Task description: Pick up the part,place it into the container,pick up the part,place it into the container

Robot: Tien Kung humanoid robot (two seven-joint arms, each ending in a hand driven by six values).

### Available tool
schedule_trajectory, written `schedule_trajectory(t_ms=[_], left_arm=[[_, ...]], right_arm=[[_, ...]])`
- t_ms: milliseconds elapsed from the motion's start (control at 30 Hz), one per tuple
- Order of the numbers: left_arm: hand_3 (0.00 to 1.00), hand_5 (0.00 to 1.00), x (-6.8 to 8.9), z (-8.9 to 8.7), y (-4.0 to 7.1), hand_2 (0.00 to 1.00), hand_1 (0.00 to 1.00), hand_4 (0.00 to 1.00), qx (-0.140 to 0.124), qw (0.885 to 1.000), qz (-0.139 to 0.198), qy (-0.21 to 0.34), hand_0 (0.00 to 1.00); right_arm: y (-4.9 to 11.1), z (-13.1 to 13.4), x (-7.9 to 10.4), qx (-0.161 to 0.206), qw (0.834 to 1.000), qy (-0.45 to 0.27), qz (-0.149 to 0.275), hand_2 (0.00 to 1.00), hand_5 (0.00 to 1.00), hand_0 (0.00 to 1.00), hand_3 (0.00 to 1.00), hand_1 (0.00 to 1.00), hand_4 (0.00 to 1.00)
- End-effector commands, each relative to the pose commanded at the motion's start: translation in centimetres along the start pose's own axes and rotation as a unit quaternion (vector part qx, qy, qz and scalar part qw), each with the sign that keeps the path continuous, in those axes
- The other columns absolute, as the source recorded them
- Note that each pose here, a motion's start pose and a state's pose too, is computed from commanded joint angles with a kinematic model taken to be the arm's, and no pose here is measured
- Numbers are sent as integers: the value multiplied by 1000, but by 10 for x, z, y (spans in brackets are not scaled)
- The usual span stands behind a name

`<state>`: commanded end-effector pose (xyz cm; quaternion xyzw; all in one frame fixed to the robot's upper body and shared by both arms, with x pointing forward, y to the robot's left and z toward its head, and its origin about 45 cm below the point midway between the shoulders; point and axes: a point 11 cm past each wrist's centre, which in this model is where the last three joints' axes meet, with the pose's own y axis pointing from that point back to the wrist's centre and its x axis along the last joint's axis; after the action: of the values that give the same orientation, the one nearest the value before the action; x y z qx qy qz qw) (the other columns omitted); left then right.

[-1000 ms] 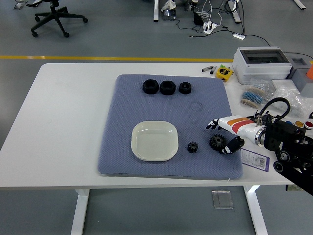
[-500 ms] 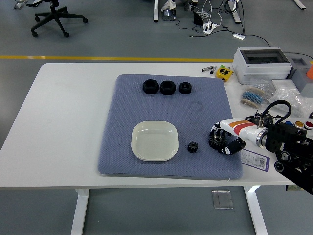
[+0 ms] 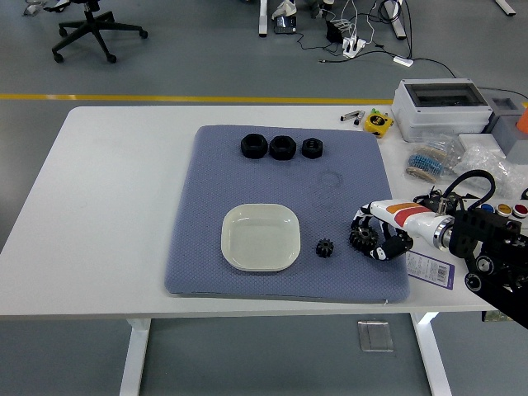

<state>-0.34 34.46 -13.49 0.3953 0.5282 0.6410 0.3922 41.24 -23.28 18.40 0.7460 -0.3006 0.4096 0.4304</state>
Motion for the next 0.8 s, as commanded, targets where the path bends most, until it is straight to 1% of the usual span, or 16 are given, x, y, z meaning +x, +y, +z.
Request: schedule_trajectory(t_ms=[133, 167, 333, 500, 533, 633, 733, 767, 800], left_arm=[[637, 781, 2, -1, 0, 889, 858, 580, 1, 1000, 2, 0, 873], [636, 785, 3, -1, 0, 887, 857, 583, 1, 1000, 3, 0, 874], [636, 785, 5, -3, 0, 887, 857, 583, 3, 1000, 6, 1, 874], [637, 785, 7, -5, 1, 885, 856, 582, 4, 1000, 8, -1, 872], [636, 787, 7, -6, 1, 884, 854, 583, 4, 1000, 8, -1, 872], [636, 787, 8, -5, 1, 884, 854, 583, 4, 1000, 9, -2, 872], [636, 787, 8, -4, 1, 884, 854, 583, 2, 1000, 9, -3, 872], [635, 787, 7, -3, 1, 883, 853, 583, 2, 1000, 9, -3, 871], [635, 787, 7, -3, 1, 883, 853, 583, 1, 1000, 9, -3, 871]], right_arm=[[-1, -17, 6, 19, 1000, 12, 9, 356, 132, 106, 445, 227, 596], [-2, -22, 7, 25, 999, 18, 10, 353, 85, 119, 446, 232, 621], [-5, -52, 13, 56, 997, 45, 20, 353, 85, 119, 446, 232, 621], [-13, -85, 22, 87, 993, 84, 12, 352, 89, 122, 450, 236, 618], [-15, -92, 25, 91, 992, 90, 12, 364, 135, 136, 457, 242, 605], [-20, -119, 32, 113, 987, 110, 14, 364, 135, 136, 457, 242, 605], [-25, -143, 35, 140, 983, 116, 16, 364, 135, 136, 457, 242, 605], [-27, -148, 35, 146, 982, 117, 17, 414, 165, 131, 485, 253, 672], [-29, -153, 34, 150, 981, 121, 17, 414, 165, 131, 485, 253, 672]])
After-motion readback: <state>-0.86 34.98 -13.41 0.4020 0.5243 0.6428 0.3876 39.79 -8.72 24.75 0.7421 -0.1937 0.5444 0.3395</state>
